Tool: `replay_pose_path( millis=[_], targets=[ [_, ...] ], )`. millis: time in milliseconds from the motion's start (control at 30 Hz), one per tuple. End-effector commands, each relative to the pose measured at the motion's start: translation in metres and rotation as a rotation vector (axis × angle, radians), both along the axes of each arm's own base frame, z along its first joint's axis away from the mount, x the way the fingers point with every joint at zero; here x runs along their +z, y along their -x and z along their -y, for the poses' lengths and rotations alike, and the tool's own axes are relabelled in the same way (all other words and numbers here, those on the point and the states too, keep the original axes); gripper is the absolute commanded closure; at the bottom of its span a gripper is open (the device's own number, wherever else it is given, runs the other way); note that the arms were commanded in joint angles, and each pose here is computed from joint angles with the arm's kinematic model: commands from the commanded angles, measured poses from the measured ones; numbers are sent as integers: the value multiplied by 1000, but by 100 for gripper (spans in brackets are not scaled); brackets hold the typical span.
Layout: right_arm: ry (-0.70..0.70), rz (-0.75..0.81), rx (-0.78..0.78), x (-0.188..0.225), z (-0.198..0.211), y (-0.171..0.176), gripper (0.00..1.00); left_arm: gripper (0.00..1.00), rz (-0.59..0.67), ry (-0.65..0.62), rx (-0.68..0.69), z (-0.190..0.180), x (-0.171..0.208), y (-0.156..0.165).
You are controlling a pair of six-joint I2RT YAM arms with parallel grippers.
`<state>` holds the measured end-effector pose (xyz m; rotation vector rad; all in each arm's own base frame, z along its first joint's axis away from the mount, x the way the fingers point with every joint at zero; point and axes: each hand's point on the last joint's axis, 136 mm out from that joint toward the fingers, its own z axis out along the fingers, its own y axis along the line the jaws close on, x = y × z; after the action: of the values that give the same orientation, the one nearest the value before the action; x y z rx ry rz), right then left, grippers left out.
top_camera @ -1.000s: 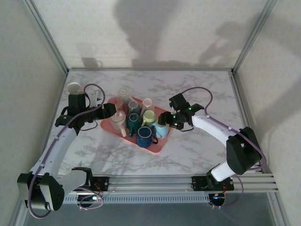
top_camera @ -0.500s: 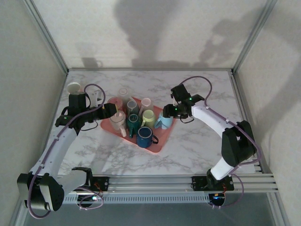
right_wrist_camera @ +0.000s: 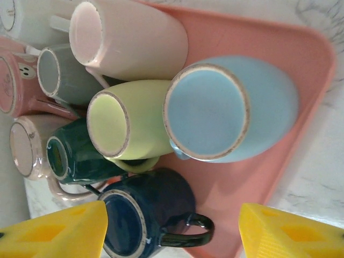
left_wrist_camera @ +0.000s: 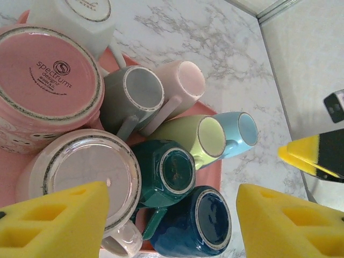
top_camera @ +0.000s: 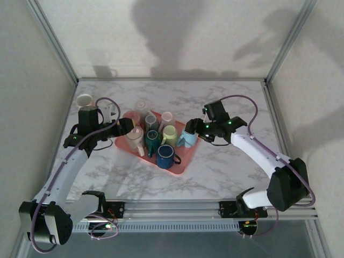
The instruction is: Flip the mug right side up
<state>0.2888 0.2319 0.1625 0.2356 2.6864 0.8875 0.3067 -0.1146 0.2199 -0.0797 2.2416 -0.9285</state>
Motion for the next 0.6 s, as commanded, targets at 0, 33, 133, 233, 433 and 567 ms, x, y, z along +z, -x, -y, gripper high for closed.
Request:
replay_pose_path(
  millis=[0, 33, 133, 233, 433, 567],
  targets=[
    [-103, -117, -69, -6, -14, 0, 32, 36, 39, 30, -20, 7, 10, 3],
    [-103, -140, -85, -9, -15, -1, 31, 36, 37, 31, -19, 7, 9, 3],
    [-124, -184, -145, -17, -17, -5, 29, 36, 37, 35, -18, 7, 7, 4],
    [-132, -214, -217, -25, -14, -8, 26, 36, 40, 39, -18, 8, 7, 5],
    [-142, -268, -352, -43, -6, -10, 24, 36, 40, 38, -22, 9, 7, 5],
    [-139, -284, -414, -52, -1, -11, 23, 36, 43, 36, -22, 9, 6, 4]
  ],
)
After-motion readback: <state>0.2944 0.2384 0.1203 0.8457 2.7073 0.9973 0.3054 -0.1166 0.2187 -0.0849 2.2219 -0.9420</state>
